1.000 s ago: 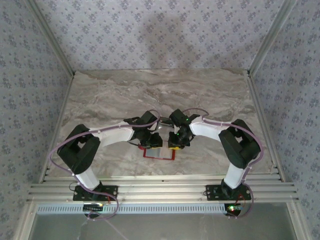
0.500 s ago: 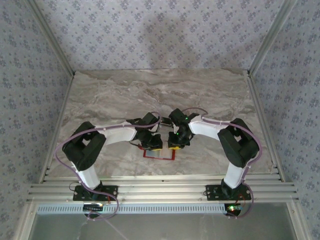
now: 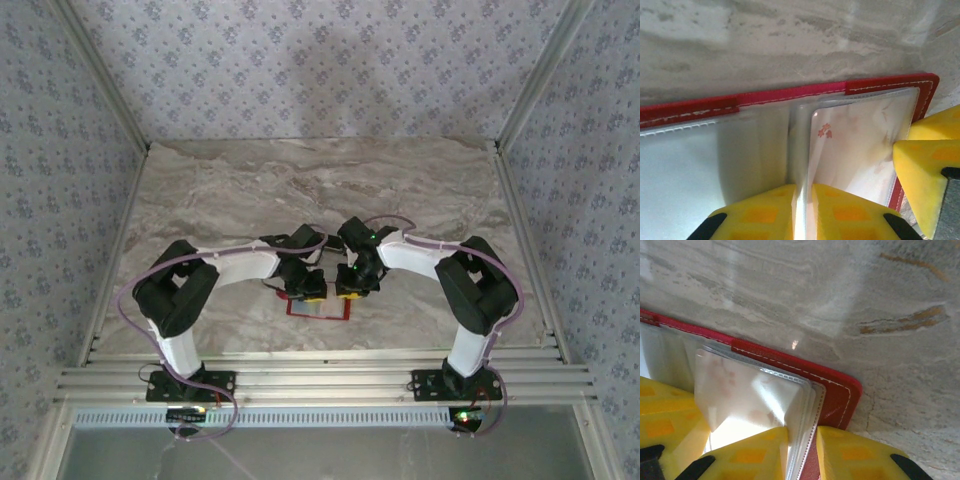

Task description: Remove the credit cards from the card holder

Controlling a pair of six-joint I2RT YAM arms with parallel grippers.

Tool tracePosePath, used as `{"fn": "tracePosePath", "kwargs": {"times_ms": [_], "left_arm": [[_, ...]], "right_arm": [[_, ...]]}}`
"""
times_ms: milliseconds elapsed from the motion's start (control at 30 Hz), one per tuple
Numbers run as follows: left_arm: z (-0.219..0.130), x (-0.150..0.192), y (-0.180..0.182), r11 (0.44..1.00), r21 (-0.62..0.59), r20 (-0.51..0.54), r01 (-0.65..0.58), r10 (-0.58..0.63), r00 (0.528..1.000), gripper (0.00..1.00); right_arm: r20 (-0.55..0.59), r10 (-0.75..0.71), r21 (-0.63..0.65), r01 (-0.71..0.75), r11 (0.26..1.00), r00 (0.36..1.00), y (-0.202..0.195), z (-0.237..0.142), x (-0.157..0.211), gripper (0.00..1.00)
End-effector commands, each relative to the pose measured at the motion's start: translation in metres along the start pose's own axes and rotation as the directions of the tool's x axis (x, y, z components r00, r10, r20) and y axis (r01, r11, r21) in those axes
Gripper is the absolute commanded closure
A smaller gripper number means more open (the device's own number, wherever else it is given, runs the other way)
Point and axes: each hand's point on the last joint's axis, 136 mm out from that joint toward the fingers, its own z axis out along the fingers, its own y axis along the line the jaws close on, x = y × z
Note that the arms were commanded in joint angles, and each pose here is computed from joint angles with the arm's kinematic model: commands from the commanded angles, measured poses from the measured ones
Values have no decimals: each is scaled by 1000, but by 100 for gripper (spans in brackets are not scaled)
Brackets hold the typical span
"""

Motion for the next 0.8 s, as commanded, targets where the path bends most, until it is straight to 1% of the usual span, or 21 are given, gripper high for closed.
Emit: {"fn": "tracePosePath", "kwargs": {"times_ms": [0,100,167,300,400,533,667,767], "left_arm": [[8,7,1,999,-34,-34,-35,34,999,79],[7,6,2,998,-47,-32,-37,36,999,76],[6,7,9,994,-99,-31,-38,35,999,75],[2,6,24,976,-211,-21,-47,44,999,78],[-1,6,29,966,-254,-13,-55,53,999,79],[-5,5,33,959,-277,0,-52,54,999,82],[-10,3,32,958,-283,20,-48,56,998,83],[-15,1,28,961,-273,39,-49,62,997,85]], "right_arm": [[21,-17,31,16,999,1000,-7,11,-11,76],[20,-16,31,16,999,1000,-7,11,-11,75],[20,-16,33,16,999,1000,-7,10,-11,75],[21,-15,34,14,999,1000,-8,9,-10,75],[17,-15,41,14,999,1000,-9,10,-9,72],[18,-13,46,12,999,1000,-11,9,-9,68],[17,-12,47,11,999,1000,-11,9,-9,69],[19,-14,43,14,999,1000,-11,9,-10,71]]}}
